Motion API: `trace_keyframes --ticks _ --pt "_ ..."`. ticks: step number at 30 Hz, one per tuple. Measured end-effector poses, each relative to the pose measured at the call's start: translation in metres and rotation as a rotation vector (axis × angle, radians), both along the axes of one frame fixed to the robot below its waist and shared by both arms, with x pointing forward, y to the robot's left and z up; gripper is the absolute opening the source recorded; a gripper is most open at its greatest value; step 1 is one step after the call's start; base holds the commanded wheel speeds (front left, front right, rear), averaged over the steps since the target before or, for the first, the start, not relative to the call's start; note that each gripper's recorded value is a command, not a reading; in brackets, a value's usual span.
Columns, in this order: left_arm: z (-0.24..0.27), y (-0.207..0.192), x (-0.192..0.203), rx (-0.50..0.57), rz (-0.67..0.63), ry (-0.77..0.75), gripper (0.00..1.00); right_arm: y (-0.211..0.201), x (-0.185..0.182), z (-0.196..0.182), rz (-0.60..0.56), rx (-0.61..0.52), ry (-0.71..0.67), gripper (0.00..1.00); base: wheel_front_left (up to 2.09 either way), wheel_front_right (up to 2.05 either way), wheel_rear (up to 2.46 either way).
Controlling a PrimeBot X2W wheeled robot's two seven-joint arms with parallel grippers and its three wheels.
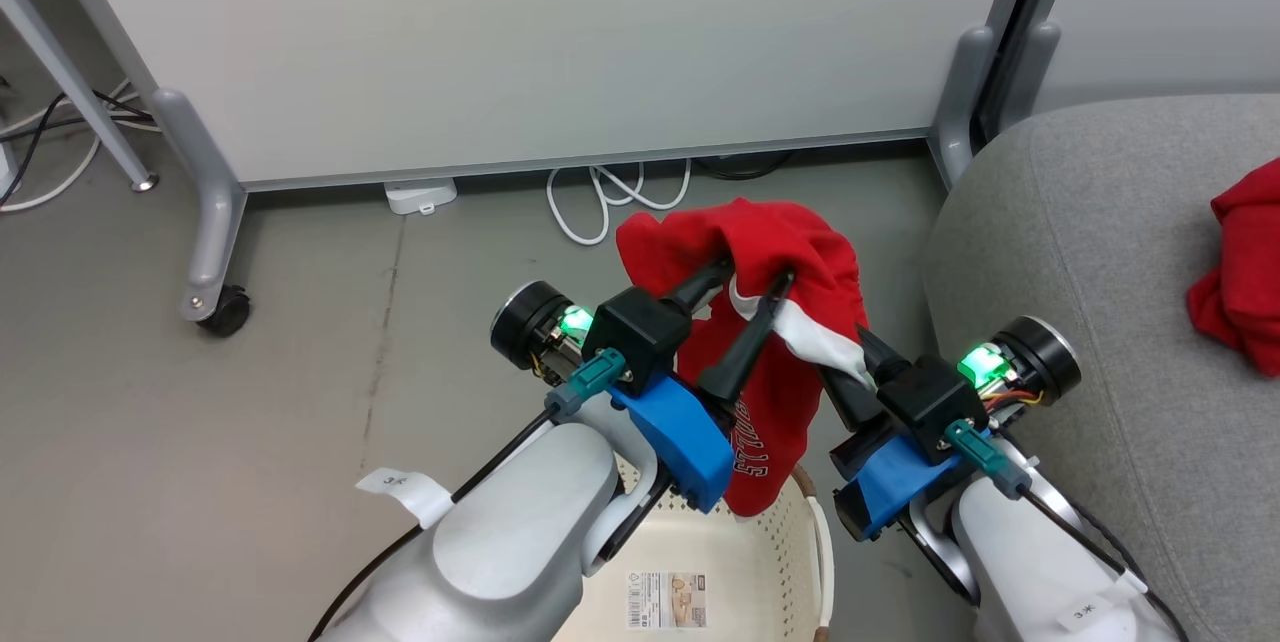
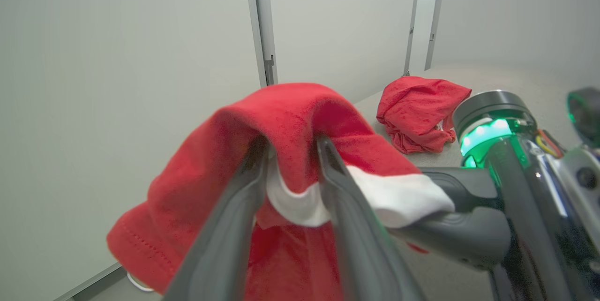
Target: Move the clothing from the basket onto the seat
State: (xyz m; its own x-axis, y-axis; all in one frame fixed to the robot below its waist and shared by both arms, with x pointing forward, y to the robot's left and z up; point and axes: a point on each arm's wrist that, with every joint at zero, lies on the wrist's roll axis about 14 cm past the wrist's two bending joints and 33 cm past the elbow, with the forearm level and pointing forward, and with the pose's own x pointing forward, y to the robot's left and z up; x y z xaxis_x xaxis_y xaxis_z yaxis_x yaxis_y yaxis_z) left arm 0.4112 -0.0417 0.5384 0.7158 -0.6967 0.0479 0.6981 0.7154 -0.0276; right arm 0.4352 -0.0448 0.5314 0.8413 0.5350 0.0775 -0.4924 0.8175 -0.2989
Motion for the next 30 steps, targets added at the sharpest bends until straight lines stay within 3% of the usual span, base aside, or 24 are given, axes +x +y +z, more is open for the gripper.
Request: trace_keyframes --ticks 9,20,30 --pt "0.0 0.002 0.0 0.013 0.009 -0.012 1.0 -0.014 0.003 -0.002 -0.054 0.048 0.022 0.0 0.0 0.0 0.0" --pt "-0.02 -0.003 0.0 0.031 -0.008 0.02 1.0 -0.069 0.007 -0.007 -0.227 0.111 0.04 0.0 0.0 0.0 0.0" --pt "-0.03 -0.04 0.002 0.027 -0.127 0.02 1.0 -0.138 -0.005 -0.011 -0.425 0.137 0.038 0.0 0.0 0.0 0.0"
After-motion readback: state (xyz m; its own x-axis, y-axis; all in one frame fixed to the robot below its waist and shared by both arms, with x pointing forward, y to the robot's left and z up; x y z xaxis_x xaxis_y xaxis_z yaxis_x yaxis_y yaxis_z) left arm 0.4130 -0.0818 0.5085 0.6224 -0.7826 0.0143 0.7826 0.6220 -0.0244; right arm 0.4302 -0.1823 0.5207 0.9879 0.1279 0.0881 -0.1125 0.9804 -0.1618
